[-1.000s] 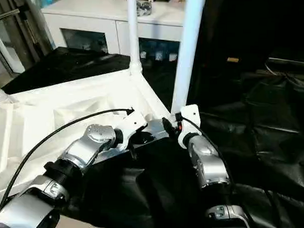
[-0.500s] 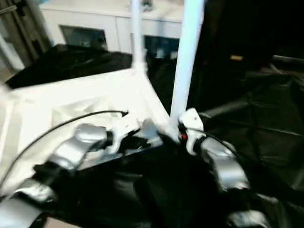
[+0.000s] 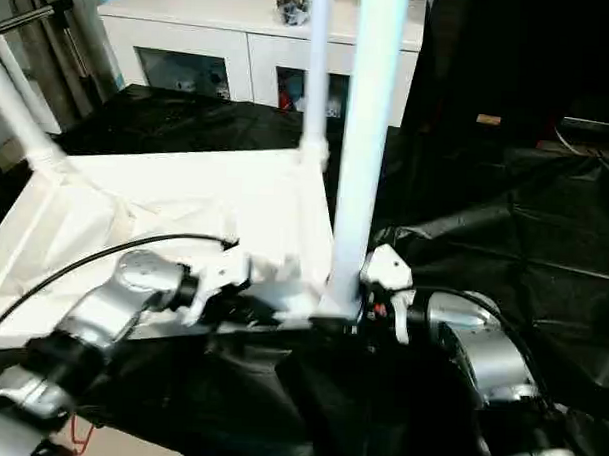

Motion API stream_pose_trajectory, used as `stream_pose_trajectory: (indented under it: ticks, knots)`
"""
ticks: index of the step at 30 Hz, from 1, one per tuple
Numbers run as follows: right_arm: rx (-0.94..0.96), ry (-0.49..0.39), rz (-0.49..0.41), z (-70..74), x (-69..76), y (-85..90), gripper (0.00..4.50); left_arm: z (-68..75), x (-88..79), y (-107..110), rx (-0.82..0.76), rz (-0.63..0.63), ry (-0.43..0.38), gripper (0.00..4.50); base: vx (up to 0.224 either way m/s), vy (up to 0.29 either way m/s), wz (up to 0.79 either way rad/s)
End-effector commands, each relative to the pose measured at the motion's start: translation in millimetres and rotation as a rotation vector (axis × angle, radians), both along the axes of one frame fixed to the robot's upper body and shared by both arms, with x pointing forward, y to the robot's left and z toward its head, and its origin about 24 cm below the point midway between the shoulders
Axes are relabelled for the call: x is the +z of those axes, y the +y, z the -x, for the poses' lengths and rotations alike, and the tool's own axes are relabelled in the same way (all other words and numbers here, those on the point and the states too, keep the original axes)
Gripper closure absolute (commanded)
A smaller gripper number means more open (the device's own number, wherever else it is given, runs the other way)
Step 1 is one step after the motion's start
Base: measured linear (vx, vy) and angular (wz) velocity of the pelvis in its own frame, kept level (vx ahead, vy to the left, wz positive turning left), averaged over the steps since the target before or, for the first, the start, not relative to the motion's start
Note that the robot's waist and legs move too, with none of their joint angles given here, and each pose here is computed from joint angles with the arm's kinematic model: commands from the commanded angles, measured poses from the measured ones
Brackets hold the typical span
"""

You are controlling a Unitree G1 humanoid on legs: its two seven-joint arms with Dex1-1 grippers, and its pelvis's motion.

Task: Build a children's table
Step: Rotate leg to tighten

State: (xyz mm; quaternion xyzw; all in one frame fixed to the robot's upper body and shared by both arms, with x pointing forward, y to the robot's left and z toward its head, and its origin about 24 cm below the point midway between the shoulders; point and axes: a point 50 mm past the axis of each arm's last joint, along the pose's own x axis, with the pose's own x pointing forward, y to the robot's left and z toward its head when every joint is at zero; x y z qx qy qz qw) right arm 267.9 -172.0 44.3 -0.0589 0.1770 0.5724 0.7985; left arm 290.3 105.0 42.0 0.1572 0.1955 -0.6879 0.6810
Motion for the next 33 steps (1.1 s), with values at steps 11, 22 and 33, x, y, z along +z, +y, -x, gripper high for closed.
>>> stream_pose_trajectory:
  ticks: [11,22,33]
  knots:
    - [-0.104,0.045,-0.094,-2.3,-7.1,16.0,1.71,-5.2,-1.3,-19,0.085,0.030,-0.024,4.50,0.000,0.000,0.00]
    - [-0.705,-0.020,0.026,-40.8,-38.1,56.1,1.73,-39.6,7.7,-70,0.480,0.061,-0.092,4.50,0.000,0.000,0.00]
    - [-0.516,-0.058,-0.051,-43.0,-22.3,54.5,0.69,-28.5,4.8,-66,0.320,0.057,-0.112,4.50,0.000,0.000,0.00]
